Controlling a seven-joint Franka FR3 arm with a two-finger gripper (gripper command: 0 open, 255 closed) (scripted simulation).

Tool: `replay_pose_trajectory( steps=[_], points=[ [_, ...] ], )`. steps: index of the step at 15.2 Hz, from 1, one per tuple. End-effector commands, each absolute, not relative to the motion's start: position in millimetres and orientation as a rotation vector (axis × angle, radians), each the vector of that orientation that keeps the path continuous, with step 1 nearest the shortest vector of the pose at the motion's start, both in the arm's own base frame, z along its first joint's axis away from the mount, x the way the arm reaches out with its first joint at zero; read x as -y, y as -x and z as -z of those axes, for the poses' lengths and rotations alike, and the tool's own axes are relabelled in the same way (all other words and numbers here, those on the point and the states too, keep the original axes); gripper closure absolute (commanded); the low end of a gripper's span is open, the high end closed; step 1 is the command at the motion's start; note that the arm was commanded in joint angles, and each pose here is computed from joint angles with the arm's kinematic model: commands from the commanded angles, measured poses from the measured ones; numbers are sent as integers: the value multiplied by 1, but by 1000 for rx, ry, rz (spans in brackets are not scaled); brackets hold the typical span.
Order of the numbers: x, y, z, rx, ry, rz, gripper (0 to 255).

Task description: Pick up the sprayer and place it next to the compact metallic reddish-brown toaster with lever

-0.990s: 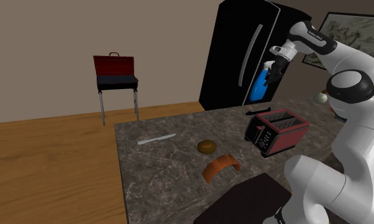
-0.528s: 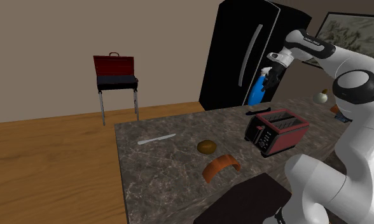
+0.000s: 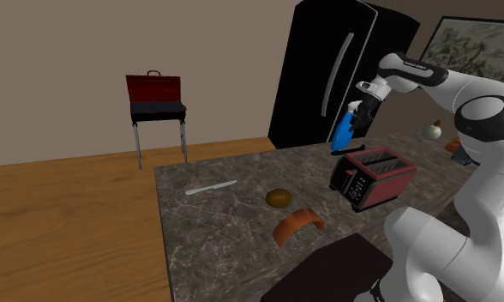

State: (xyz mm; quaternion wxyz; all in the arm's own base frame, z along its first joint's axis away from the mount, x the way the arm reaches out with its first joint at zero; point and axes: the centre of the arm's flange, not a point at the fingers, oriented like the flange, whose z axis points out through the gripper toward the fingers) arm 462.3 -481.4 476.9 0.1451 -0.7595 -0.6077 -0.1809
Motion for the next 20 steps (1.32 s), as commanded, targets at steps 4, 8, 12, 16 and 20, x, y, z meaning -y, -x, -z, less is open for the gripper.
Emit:
replay_pose_trajectory(
  steps=[4,8,12,16,20],
  points=[
    [482,-463,-451,1751,2189,521,255],
    [482,-463,-430,1751,2189,521,255],
    [482,-463,-409,1751,2189,521,255],
    [482,-463,-388,1751,2189,521,255],
    [482,-463,-367,1751,2189,521,255]
  ],
)
